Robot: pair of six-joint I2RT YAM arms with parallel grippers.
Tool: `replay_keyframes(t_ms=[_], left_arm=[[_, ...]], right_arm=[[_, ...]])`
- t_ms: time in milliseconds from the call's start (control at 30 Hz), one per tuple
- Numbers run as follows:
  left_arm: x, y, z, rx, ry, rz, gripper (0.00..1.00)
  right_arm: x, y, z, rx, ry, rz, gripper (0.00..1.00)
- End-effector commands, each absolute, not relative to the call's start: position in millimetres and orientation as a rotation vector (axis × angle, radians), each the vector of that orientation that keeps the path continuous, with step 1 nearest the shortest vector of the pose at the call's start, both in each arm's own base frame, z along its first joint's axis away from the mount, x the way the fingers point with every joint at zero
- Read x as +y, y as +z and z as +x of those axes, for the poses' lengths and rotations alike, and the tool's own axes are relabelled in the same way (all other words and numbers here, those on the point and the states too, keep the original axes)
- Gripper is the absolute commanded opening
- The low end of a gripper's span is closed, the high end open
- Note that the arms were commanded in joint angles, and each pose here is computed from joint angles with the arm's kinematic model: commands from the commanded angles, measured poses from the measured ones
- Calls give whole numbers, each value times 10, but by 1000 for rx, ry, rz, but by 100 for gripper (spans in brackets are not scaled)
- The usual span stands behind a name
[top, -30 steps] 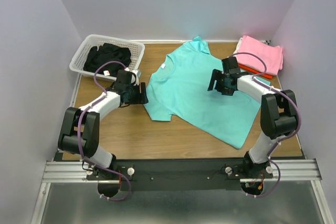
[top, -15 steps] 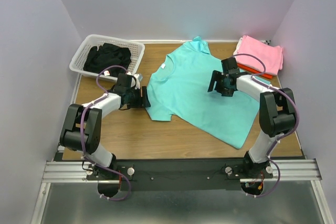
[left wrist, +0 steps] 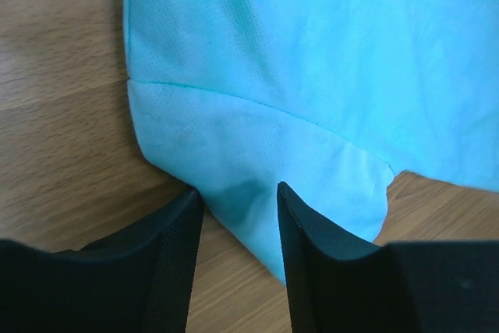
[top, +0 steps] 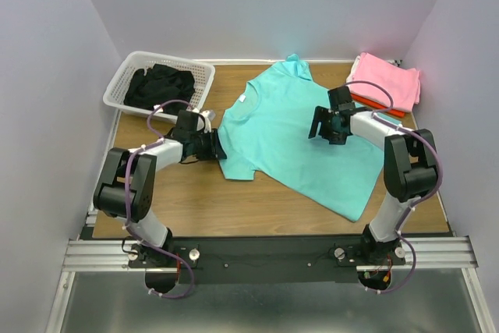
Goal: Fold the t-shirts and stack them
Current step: Flatten the tshirt out
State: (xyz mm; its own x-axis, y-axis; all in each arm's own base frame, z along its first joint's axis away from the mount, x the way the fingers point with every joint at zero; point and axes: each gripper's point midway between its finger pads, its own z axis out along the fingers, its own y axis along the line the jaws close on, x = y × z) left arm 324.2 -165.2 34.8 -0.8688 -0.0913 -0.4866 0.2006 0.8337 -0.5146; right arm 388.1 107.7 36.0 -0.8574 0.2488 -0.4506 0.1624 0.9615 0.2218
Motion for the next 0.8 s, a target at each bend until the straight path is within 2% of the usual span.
replay_keyframes(t_ms=[0, 33, 67, 100, 333, 433, 600, 767], left_arm=[[-1789, 299, 3175, 2529, -868, 72, 33], [-1788, 316, 3178, 2527, -866, 71, 24], [-1753, 338, 3162, 2543, -839, 59, 6], [-1724, 366, 3168, 2548, -814, 55, 1], [-1379, 833, 3142, 2551, -564, 9, 0], [-1319, 1023, 3059, 2547, -550, -19, 8], [-1174, 1266, 2889, 2529, -515, -91, 30], [-1122, 1240, 2796, 2524, -504, -140, 46]], right_arm=[[1057, 149, 3749, 2687, 213, 279, 84], [1050, 138, 3740, 2691, 211, 284, 84], [1050, 118, 3722, 2697, 208, 285, 84], [1048, 107, 3712, 2701, 206, 288, 84], [922, 10, 3676, 2724, 108, 305, 84], [907, -42, 3679, 2745, 87, 302, 84], [901, -120, 3663, 2773, 73, 296, 84], [925, -121, 3692, 2778, 86, 278, 84]])
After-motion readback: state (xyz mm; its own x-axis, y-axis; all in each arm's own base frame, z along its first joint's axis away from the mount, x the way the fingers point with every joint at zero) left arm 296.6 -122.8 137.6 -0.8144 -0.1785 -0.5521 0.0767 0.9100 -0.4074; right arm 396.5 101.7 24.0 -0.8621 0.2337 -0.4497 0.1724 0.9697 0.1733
